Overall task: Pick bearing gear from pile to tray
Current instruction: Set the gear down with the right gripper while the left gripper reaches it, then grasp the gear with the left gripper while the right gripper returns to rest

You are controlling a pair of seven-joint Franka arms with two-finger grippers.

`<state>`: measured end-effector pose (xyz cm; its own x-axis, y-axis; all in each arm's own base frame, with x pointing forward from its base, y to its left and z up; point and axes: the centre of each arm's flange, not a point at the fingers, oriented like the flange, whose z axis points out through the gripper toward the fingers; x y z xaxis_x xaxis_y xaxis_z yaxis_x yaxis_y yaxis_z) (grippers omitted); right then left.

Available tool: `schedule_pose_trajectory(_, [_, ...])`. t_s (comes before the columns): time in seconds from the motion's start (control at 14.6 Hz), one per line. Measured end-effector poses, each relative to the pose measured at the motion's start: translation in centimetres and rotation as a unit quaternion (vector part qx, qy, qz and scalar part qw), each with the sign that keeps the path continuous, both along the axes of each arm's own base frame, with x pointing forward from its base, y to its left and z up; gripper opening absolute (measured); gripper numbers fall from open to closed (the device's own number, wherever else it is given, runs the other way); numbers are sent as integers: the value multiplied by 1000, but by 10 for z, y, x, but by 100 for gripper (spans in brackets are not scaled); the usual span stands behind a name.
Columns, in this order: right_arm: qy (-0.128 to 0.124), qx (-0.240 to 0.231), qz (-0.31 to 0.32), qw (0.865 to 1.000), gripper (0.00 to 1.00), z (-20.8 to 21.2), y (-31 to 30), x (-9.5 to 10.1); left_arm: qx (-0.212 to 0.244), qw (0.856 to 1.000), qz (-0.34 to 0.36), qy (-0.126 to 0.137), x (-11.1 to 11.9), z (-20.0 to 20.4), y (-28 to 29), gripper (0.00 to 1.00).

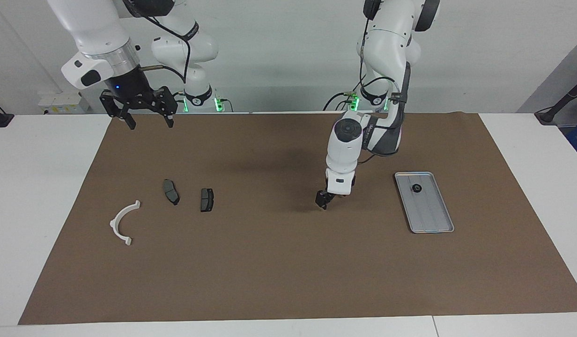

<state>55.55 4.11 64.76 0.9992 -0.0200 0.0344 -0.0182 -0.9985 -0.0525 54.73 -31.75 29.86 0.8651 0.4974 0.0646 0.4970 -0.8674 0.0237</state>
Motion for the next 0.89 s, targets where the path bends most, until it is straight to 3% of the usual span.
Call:
schedule_pose_trajectory(0.07, [1, 0, 0, 1000, 100, -1, 0, 0, 0, 1000, 1, 1, -2, -1, -2, 90])
schedule_pose_trajectory(0.14, [1, 0, 0, 1000, 100, -1, 0, 0, 0, 1000, 4, 1, -2, -1, -3, 85])
schedule_pose_trajectory(0.21, [1, 0, 0, 1000, 100, -1, 0, 0, 0, 1000, 6, 1, -3, -2, -3, 74])
schedule_pose_trajectory(0.27, [1, -1, 0, 1000, 100, -1, 0, 0, -1, 1000, 7, 1, -3, -2, -3, 70])
schedule_pose_trajectory(0.48, [2, -3, 13, 1000, 100, -4, -8, 1, -1, 1000, 9, 1, -3, -2, -3, 70])
schedule_pose_trajectory(0.55, [3, -3, 17, 1000, 100, -5, -13, 1, -1, 1000, 9, 1, -3, -2, -3, 63])
schedule_pose_trajectory(0.68, [3, -3, 21, 1000, 100, -6, -20, 1, -1, 1000, 9, 1, -3, -2, -3, 60])
schedule_pose_trajectory(0.75, [3, -4, 22, 1000, 100, -7, -20, 2, -1, 1000, 9, 1, -4, -2, -4, 52])
schedule_pose_trajectory(0.89, [3, -4, 24, 1000, 100, -7, -20, 2, -1, 1000, 8, 1, -4, -2, -5, 50])
